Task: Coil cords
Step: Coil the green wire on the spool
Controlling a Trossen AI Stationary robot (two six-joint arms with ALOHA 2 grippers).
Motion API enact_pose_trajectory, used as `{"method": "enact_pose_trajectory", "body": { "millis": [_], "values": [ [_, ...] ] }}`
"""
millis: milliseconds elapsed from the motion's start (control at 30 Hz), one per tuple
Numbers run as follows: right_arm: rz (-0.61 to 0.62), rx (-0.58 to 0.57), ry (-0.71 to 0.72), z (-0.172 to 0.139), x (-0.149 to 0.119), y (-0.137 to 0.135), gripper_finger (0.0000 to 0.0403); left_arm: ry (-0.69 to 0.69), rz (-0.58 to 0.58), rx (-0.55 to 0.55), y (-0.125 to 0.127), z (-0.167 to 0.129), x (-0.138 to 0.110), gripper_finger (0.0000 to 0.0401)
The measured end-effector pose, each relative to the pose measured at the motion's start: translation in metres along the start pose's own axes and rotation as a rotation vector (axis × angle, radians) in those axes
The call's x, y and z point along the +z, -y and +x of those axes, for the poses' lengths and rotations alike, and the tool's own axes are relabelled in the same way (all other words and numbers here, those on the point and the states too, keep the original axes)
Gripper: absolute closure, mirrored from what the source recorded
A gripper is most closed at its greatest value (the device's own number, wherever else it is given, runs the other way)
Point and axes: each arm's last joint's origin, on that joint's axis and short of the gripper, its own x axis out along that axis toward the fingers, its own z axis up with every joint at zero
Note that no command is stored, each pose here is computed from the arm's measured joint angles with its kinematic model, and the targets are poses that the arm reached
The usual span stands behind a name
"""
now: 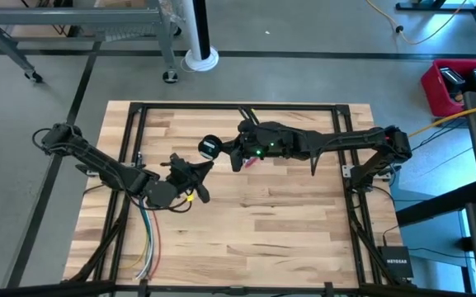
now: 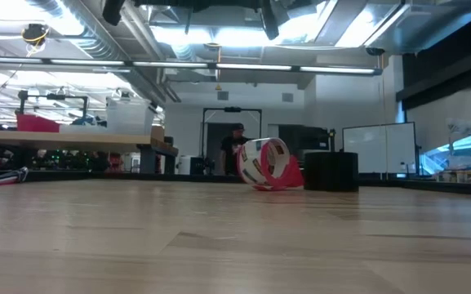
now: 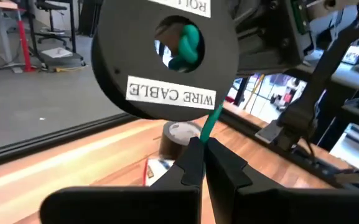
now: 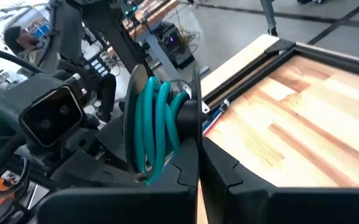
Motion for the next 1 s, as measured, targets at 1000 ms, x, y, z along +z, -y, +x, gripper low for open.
{"method": "enact_pose_trajectory", "body": {
  "millis": [1000],
  "values": [
    [0.019,0.057,-0.335,-0.007,-0.020,0.007,0.0402,-0.025,0.497,0.044,-0.005,0.000,-0.005,0.0375]
  ]
}}
